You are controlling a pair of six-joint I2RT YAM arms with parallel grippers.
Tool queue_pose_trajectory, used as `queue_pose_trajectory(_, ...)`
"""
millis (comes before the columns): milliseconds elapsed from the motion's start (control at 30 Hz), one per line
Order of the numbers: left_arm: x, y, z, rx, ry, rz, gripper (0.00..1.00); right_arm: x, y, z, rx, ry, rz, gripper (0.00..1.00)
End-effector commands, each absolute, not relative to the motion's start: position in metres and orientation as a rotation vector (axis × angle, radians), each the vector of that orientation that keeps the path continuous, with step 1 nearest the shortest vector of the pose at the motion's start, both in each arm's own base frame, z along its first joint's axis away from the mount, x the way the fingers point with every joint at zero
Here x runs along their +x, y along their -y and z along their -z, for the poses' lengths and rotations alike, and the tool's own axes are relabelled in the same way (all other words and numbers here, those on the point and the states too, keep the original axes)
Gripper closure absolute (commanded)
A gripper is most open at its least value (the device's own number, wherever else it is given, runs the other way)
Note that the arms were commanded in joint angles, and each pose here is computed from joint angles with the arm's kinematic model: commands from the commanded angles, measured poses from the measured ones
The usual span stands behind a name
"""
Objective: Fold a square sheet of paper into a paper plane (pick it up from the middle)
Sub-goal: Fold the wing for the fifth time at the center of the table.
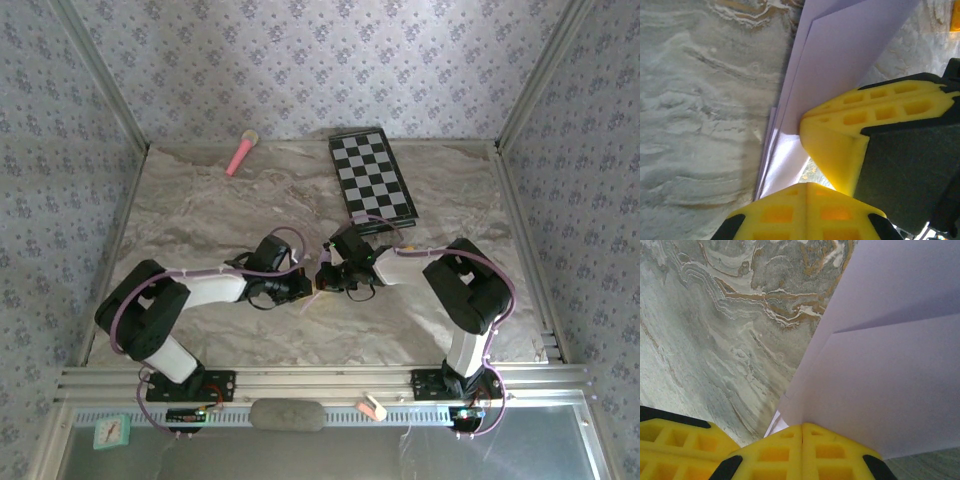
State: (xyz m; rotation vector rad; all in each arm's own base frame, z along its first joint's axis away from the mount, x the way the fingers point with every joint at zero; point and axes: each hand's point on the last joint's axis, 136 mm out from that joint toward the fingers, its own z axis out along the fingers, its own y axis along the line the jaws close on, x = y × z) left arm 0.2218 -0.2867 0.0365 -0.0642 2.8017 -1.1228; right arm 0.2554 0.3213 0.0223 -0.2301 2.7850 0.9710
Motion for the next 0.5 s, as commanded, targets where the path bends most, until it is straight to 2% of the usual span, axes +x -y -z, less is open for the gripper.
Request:
queue_pose_trajectory(0,0.224,0.299,-0.042,-0.048,-2.776,1.191,0.95,0.244,-0.311,-0.012,-0.194,-2.875,-0.912,1.0)
queue_pose_trajectory(267,0.217,0.277,-0.01,-0.139,-2.888,1.001,1.0,0.261,-0.318,-0.047,-0.223,-2.747,-1.011,0.99)
queue_pose_trajectory(467,0.215,0.271,-0.001,-0.169,-2.921,0.945,1.0,0.279,-0.301,-0.057,-0.256,-2.684,-0.919,0.91)
